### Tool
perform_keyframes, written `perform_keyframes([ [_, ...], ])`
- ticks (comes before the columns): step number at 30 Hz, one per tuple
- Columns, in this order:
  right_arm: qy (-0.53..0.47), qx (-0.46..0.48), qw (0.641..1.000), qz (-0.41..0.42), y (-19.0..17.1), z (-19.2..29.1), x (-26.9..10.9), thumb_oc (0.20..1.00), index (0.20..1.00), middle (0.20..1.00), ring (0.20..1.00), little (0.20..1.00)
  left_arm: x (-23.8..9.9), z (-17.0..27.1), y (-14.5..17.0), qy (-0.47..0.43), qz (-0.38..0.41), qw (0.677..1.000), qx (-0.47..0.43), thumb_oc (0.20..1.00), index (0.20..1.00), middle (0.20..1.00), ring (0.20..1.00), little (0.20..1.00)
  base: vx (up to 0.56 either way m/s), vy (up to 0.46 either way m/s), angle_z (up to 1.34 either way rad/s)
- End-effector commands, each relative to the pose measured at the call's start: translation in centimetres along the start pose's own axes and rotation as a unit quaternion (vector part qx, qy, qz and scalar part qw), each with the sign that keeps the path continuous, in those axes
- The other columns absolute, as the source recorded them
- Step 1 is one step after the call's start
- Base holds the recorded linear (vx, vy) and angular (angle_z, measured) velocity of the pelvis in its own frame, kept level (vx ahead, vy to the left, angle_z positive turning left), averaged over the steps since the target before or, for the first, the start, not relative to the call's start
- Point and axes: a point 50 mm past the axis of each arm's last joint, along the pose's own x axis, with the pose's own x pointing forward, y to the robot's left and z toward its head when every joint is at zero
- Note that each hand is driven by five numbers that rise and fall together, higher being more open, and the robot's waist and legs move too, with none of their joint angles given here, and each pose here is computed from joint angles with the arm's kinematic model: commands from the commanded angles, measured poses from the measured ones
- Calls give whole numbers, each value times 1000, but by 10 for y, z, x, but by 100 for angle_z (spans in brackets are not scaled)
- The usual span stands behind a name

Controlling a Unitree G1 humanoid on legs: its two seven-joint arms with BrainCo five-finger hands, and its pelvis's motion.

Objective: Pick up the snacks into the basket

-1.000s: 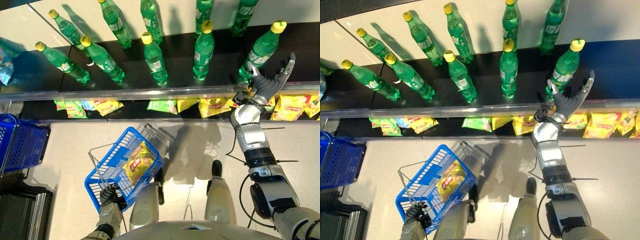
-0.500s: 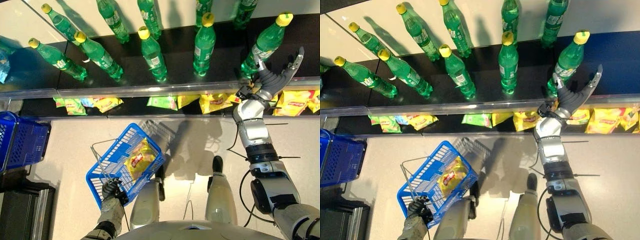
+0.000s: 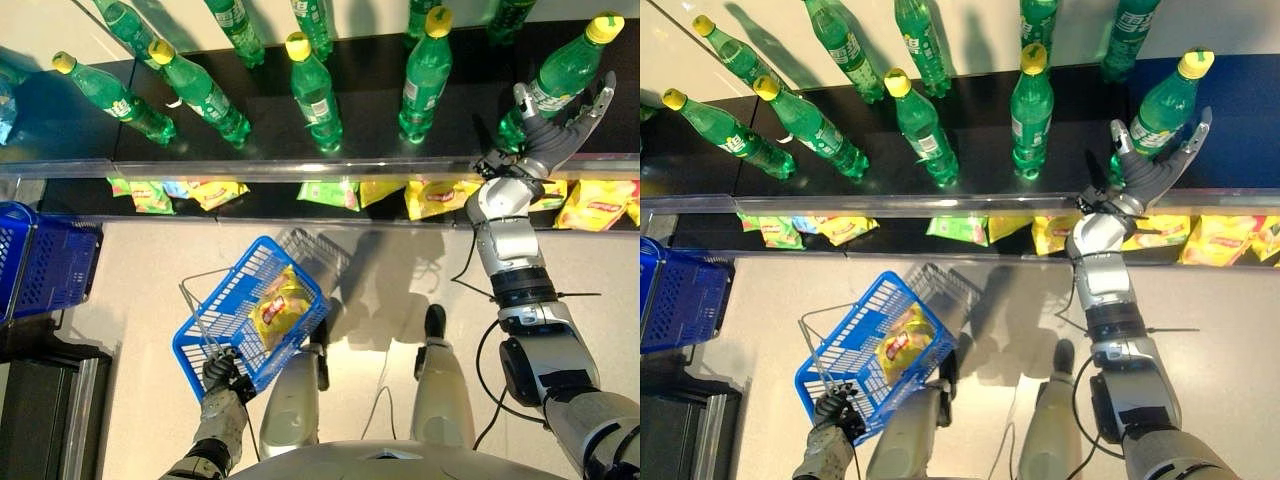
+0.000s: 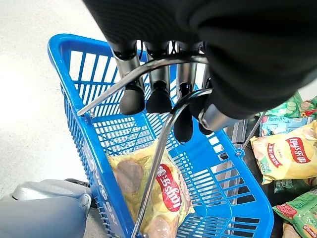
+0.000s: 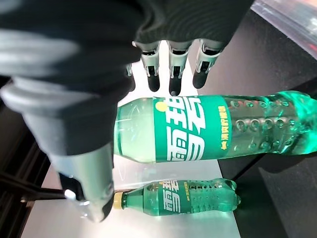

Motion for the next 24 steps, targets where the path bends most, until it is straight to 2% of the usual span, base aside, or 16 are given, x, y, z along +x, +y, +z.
perform_keyframes([
  [1,-60,57,997,-8,8,33,20,1000,1000,1000,1000,1000,7,13,41,-29,60,998,1,200,200,200,200,200,0,0,0],
  [14,-68,64,995,-34,7,43,37,1000,1000,1000,1000,1000,7,10,46,-24,66,998,5,200,200,200,200,200,0,0,0],
  [24,-78,75,994,-23,21,57,47,1000,1000,1000,1000,1000,8,17,45,-37,56,998,0,200,200,200,200,200,0,0,0],
])
